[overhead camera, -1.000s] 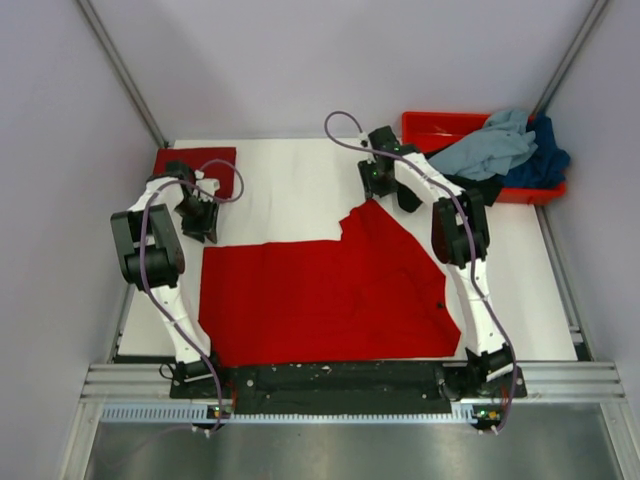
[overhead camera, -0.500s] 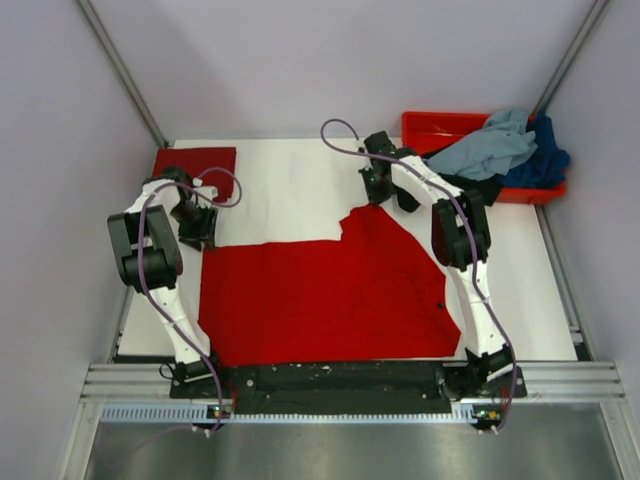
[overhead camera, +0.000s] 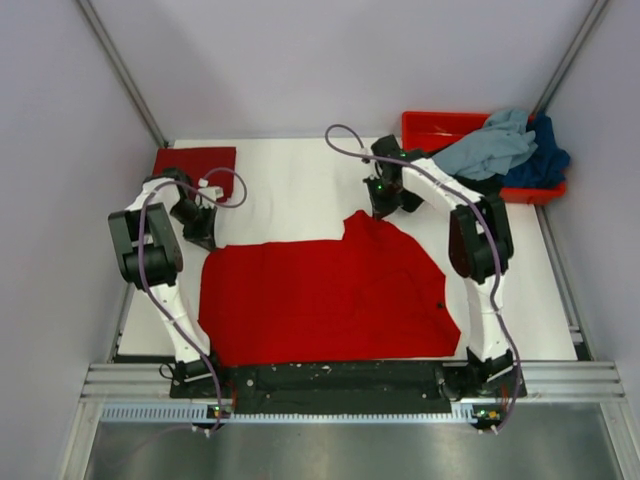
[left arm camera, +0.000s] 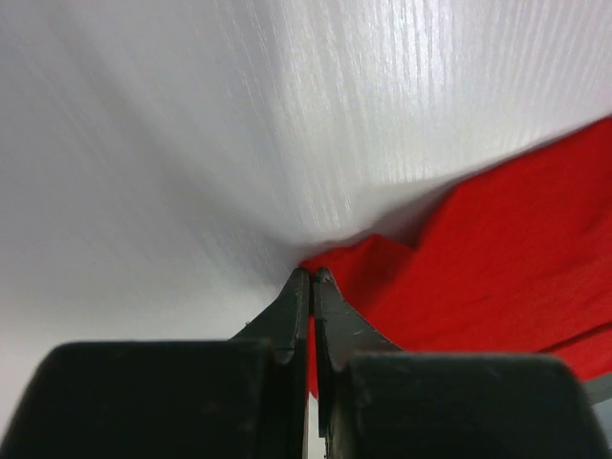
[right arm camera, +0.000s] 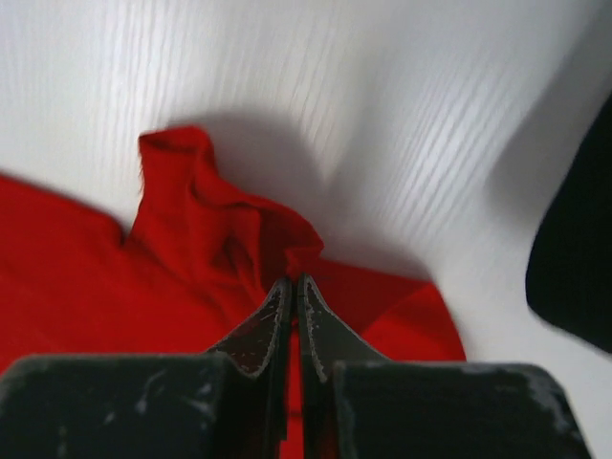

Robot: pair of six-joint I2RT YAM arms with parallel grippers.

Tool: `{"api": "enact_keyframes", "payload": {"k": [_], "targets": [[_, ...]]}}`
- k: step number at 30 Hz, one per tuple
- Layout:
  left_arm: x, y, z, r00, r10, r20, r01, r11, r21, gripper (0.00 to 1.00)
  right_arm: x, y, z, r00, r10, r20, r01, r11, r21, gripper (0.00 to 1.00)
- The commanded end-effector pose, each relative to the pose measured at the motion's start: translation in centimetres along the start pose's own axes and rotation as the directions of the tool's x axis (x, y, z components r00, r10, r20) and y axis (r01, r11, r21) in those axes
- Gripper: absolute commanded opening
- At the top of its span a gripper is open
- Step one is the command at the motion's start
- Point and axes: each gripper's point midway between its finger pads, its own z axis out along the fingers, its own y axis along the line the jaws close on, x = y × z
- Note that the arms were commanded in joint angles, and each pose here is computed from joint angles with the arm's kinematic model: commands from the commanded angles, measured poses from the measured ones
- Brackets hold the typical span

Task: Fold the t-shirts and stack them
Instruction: Grap the side of the flattened tshirt furthest away from the robot with both arms, then fold the other side of the tshirt into a rectangle

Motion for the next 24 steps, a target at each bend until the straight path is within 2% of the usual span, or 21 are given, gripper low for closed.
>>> {"api": "enact_keyframes", "payload": {"k": [1, 6, 9, 16, 21, 24], "targets": [[-0.8, -0.9, -3.2, 0.995, 0.067, 0.07, -0.069, 0.997, 0.031, 0.0, 0.1, 2.7, -8.3, 0.993, -0.006, 0.118, 0.017, 0.996, -0.087, 0.0], [-0.5, -3.7, -7.3, 0.961, 0.214, 0.178, -0.225, 0.973, 0.046, 0.0, 5.6, 2.6, -12.2, 0.993, 0.041, 0.106, -0.03, 0.994, -0.102, 0.0], [1.4, -5.5, -8.6, 0.934, 0.304, 0.188, -0.324, 0.943, 0.081, 0.0, 10.1, 2.3, -14.1, 0.993, 0.103, 0.056, -0.097, 0.99, -0.101, 0.0], [6.3, -6.5, -8.2, 0.912, 0.4, 0.095, -0.41, 0.904, 0.124, 0.0, 20.1, 1.6, -15.9, 0.97, 0.233, -0.065, -0.237, 0.969, -0.066, 0.0], [9.9, -6.1, -7.8, 0.882, 0.472, 0.008, -0.47, 0.876, 0.106, 0.0, 23.5, 0.9, -15.7, 0.957, 0.269, -0.106, -0.274, 0.961, -0.029, 0.0], [10.7, -5.5, -7.4, 0.868, 0.496, -0.017, -0.494, 0.866, 0.079, 0.0, 25.0, 0.1, -15.0, 0.948, 0.281, -0.152, -0.281, 0.96, 0.022, 0.0]]}}
